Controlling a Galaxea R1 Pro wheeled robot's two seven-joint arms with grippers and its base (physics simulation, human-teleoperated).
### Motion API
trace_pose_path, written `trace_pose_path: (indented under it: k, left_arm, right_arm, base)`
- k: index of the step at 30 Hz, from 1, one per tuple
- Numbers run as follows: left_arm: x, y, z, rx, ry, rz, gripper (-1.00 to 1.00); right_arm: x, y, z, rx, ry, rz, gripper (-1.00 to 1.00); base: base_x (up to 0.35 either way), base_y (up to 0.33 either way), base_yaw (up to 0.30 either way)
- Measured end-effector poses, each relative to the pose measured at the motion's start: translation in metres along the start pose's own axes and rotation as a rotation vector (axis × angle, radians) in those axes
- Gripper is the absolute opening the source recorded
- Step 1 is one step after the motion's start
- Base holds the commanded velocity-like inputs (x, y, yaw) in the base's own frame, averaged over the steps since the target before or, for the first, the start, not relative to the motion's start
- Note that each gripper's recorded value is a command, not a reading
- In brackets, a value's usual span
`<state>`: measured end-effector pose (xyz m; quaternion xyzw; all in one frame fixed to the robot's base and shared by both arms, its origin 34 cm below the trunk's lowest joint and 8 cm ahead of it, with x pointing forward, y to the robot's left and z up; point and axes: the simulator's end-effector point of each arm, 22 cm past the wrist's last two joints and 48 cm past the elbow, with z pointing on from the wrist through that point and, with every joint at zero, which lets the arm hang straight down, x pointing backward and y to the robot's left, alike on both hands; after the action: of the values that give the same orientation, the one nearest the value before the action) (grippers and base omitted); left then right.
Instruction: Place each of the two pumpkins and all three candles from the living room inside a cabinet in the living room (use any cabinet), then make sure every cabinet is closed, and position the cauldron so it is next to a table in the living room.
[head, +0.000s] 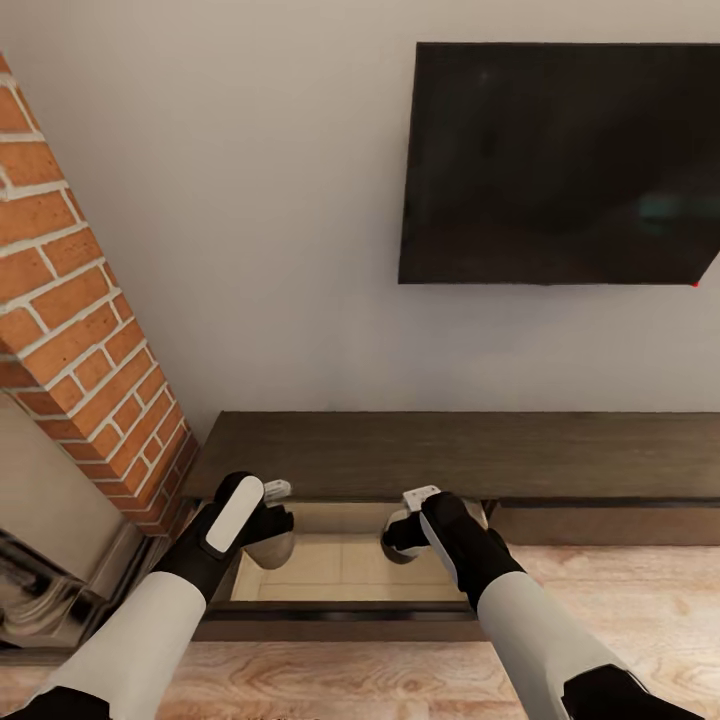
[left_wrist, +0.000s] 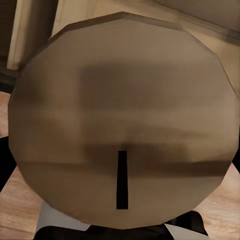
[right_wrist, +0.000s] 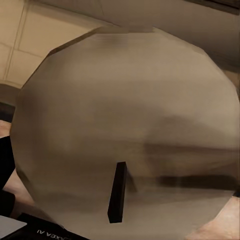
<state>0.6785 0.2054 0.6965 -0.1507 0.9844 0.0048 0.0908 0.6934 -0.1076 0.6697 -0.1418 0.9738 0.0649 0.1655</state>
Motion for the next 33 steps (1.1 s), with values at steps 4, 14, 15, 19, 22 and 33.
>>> trace_pose_path:
  k: [4,14,15,19,22,33]
  left_arm:
    - [0.0,-0.001,0.0,-0.002,-0.003,0.01,-1.0]
    - [0.004,-0.007,0.008,-0.009,-0.01,0.048,-1.0]
    - [0.004,-0.007,0.009,-0.009,-0.01,0.048,-1.0]
    - [0.005,-0.007,0.016,-0.009,-0.01,0.048,-1.0]
    - [0.006,-0.007,0.02,-0.009,-0.01,0.048,-1.0]
    - [0.009,-0.006,0.038,-0.009,-0.011,0.048,-1.0]
  right_arm:
    - [-0.001,0.0,0.0,-0.001,-0.007,0.0,-1.0]
    - [0.002,-0.001,0.009,-0.001,-0.006,0.0,-1.0]
    - [0.002,-0.001,0.01,-0.001,-0.006,0.0,-1.0]
    - [0.004,-0.001,0.016,-0.001,-0.006,0.0,-1.0]
    - [0.007,-0.002,0.021,0.0,-0.003,0.0,-1.0]
    - [0.012,-0.004,0.037,0.001,-0.008,0.0,-1.0]
  base:
    - [0.0,0.0,0.098]
    - [0.0,0.0,0.006]
    - [0.0,0.0,0.0]
    - [0.0,0.0,0.0]
    - [0.0,0.0,0.0]
    - [0.0,0.0,-0.005]
